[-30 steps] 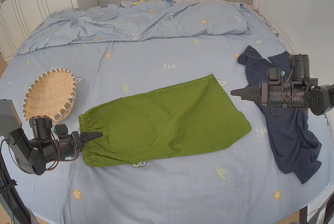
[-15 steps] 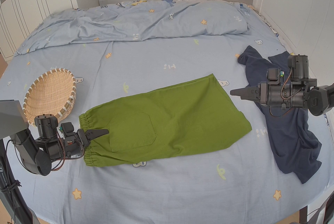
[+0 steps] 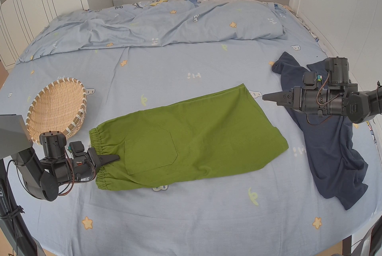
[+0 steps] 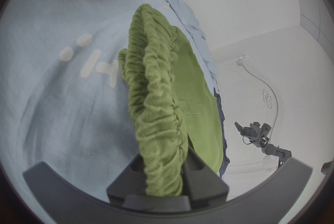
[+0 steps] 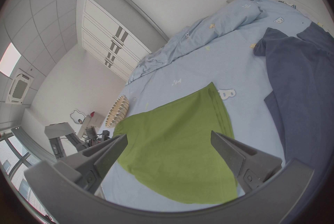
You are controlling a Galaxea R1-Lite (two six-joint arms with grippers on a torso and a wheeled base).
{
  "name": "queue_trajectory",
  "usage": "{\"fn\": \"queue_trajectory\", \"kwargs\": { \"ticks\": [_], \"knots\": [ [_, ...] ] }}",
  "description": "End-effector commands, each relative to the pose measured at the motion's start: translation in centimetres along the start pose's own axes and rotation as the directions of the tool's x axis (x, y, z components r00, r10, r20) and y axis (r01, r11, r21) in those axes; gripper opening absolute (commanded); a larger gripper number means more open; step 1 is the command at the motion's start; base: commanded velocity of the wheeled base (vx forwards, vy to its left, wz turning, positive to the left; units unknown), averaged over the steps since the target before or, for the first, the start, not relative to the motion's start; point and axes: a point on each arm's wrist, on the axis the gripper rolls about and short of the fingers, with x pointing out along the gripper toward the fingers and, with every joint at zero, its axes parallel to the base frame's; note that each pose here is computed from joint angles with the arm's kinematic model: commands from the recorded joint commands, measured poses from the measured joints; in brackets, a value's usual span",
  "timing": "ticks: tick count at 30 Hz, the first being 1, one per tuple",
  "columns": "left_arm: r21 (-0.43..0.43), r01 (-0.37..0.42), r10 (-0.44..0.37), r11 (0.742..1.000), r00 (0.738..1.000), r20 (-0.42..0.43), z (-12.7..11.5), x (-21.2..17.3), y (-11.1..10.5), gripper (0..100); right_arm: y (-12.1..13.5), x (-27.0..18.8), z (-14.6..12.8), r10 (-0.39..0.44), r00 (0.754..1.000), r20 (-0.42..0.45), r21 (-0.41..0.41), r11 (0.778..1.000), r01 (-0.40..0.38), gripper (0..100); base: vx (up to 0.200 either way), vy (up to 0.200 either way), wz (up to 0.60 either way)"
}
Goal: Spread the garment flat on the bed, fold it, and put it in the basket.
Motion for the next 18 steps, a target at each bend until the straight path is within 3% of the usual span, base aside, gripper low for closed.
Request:
{"fn": "queue_trajectory", "kwargs": {
  "ticks": [1,4,7,16,18],
  "knots": [
    [0.008,0.012,-0.013,1.000,0.999,0.038,0.9,-1.3,-0.8,0,-2.8,2.6,0.1,-0.055,0.997,-0.049,0.014,0.998,0.055,100,0.000,0.000,0.00],
    [0.005,0.010,-0.011,1.000,0.999,0.040,1.2,-1.9,-1.5,0,-5.7,3.8,0.0,-0.127,0.983,-0.131,0.016,0.991,0.130,100,0.000,0.000,0.00],
    [-0.003,0.005,-0.005,1.000,0.999,0.035,1.3,-2.0,-1.7,0,-7.8,4.5,0.1,-0.149,0.977,-0.154,0.026,0.988,0.155,100,0.000,0.000,0.00],
    [-0.002,0.002,-0.002,1.000,0.999,0.041,1.3,-2.3,-1.7,0,-10.5,7.1,-0.7,-0.134,0.975,-0.179,0.041,0.989,0.143,100,0.000,0.000,0.00],
    [-0.002,0.001,0.000,1.000,0.999,0.048,1.5,-2.3,-1.6,0,-10.8,7.6,-1.0,-0.071,0.980,-0.188,0.059,0.995,0.084,100,0.000,0.000,0.00]
  ]
}}
